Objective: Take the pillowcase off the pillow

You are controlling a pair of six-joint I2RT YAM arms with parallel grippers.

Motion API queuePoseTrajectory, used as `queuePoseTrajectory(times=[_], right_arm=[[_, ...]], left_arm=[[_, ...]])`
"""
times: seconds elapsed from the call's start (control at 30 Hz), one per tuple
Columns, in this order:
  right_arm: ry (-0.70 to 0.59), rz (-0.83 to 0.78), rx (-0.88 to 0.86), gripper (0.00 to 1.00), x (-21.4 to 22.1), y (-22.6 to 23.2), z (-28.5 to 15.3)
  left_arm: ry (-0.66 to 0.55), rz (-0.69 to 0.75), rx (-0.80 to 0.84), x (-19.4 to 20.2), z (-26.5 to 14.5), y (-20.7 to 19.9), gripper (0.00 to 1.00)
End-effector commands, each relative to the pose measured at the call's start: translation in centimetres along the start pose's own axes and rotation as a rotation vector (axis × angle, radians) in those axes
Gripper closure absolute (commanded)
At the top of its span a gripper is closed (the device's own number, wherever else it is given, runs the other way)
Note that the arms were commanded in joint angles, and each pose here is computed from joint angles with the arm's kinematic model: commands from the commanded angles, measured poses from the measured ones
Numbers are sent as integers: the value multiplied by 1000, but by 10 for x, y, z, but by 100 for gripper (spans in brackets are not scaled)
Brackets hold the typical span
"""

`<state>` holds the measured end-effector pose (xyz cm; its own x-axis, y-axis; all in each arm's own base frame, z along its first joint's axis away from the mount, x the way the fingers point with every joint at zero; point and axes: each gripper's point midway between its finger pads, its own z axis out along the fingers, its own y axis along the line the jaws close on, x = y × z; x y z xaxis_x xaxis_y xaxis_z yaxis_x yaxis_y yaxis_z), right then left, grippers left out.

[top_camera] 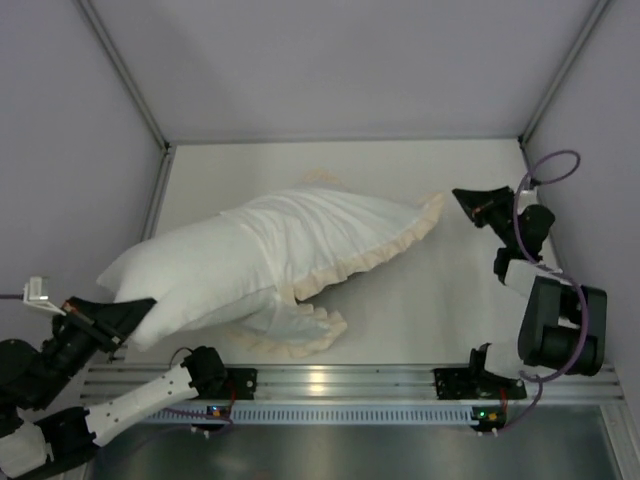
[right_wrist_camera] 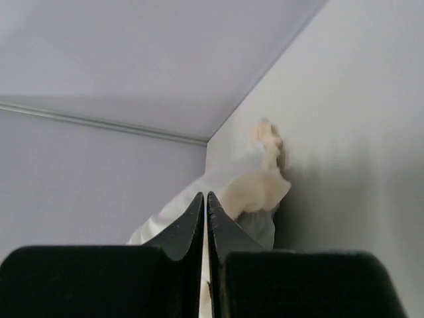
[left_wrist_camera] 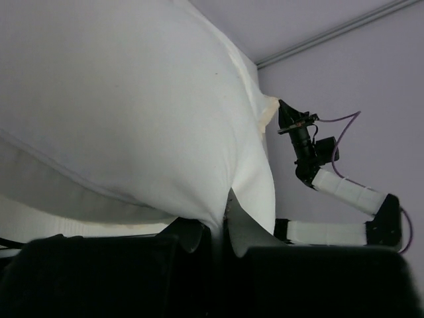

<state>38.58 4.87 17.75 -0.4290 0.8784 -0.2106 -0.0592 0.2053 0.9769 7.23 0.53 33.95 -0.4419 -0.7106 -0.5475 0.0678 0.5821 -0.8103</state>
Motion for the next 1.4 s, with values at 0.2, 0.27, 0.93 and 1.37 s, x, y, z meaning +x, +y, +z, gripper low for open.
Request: queuePoseTrajectory(times=[0.2,0.27,0.93,1.37], right_arm=[[-317,-437,253,100,-120,58,-24],[-338,-418,261,100,-133,58,-33],[258,-342,435,1,127,-76,-107],[195,-111,49,0,110,-25,-62]], left_arm=[[-103,-106,124,-49,-55,9,100],[-101,-130,144,-51,-57,11,100],[5,-85,79,-7,-13,14,100],[0,-103,98,-8,-19,19,100]])
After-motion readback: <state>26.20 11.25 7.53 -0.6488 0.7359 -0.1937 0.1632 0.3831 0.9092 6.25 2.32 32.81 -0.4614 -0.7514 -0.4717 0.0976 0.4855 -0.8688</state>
